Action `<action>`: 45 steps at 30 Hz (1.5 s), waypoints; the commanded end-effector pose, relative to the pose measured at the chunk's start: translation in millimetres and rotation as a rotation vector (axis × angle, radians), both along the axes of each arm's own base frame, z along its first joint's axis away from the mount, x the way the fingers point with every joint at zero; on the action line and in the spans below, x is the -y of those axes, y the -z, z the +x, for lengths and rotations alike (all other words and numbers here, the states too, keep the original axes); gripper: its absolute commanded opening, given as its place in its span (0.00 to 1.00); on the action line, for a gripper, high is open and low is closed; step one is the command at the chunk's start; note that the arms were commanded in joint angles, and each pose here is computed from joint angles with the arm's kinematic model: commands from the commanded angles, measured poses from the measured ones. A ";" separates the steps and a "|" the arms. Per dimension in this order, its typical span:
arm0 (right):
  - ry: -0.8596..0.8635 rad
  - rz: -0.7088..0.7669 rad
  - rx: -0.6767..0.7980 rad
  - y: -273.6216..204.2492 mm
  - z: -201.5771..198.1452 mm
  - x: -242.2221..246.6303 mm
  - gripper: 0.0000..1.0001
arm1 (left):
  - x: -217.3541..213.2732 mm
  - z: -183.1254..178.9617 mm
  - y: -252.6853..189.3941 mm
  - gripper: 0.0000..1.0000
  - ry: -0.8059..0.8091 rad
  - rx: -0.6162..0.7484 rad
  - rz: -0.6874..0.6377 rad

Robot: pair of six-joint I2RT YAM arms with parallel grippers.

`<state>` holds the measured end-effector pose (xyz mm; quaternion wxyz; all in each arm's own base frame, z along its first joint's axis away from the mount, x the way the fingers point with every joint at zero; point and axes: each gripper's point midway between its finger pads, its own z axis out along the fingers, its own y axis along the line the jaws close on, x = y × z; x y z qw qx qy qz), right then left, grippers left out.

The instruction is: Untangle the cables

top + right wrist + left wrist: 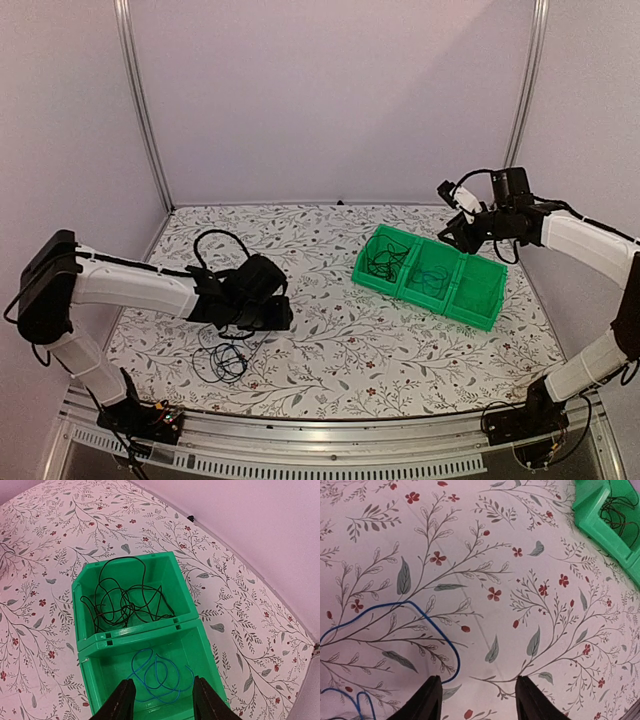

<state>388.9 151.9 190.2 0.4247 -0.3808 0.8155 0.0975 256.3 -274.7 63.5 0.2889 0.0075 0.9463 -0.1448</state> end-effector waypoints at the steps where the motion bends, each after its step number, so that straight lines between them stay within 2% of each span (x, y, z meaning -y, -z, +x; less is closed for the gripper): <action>1: -0.016 0.037 0.058 -16.7 -1.6 -3.9 0.43 | 26.8 24.1 11.5 0.50 0.013 -0.036 -0.043; 5: -0.033 0.051 0.058 -18.4 -4.7 -6.8 0.43 | 36.1 40.2 15.3 0.34 -0.004 -0.036 -0.026; 9: -0.040 0.054 0.057 -17.9 -5.8 -7.8 0.43 | 50.3 53.3 -1.6 0.04 0.042 0.008 -0.021; 10: -0.043 0.056 0.056 -17.5 -6.2 -8.2 0.43 | 57.0 55.0 -11.4 0.00 0.069 0.031 -0.030; 15: -0.077 0.068 0.055 -17.6 -11.0 -12.4 0.43 | 104.9 44.1 -81.6 0.00 0.242 0.241 -0.076; 18: -0.090 0.072 0.059 -18.5 -13.3 -13.7 0.42 | 108.5 36.0 -97.2 0.00 0.248 0.259 -0.063; 20: -0.102 0.078 0.062 -20.2 -15.3 -15.3 0.42 | 95.7 33.3 -92.4 0.00 0.187 0.220 -0.048; 21: -0.110 0.080 0.059 -19.6 -16.7 -16.4 0.42 | 83.7 32.8 -84.5 0.09 0.121 0.177 -0.036; 23: -0.120 0.082 0.057 -19.0 -17.9 -17.4 0.42 | 58.3 29.9 -63.5 0.38 0.018 0.094 0.033; 25: -0.128 0.082 0.052 -18.0 -18.7 -18.4 0.42 | 34.9 24.2 -43.3 0.58 -0.066 0.045 0.118; 27: -0.133 0.081 0.046 -16.2 -18.9 -18.6 0.42 | 19.3 19.5 -26.3 0.65 -0.115 0.014 0.162; 29: -0.138 0.081 0.044 -15.7 -19.0 -19.3 0.42 | 14.9 17.5 -10.6 0.65 -0.121 -0.018 0.164; 36: -0.152 0.086 0.035 -14.2 -21.4 -21.0 0.42 | 11.7 35.1 31.6 0.51 -0.124 -0.064 0.203; 39: -0.155 0.087 0.034 -14.7 -21.9 -21.6 0.42 | 14.5 47.4 39.1 0.35 -0.115 -0.064 0.231; 42: -0.157 0.091 0.030 -14.6 -22.9 -22.1 0.42 | 26.6 56.3 27.8 0.01 -0.069 -0.018 0.257; 45: -0.160 0.091 0.031 -14.7 -22.9 -22.5 0.42 | 53.4 58.1 -4.3 0.00 0.030 0.089 0.257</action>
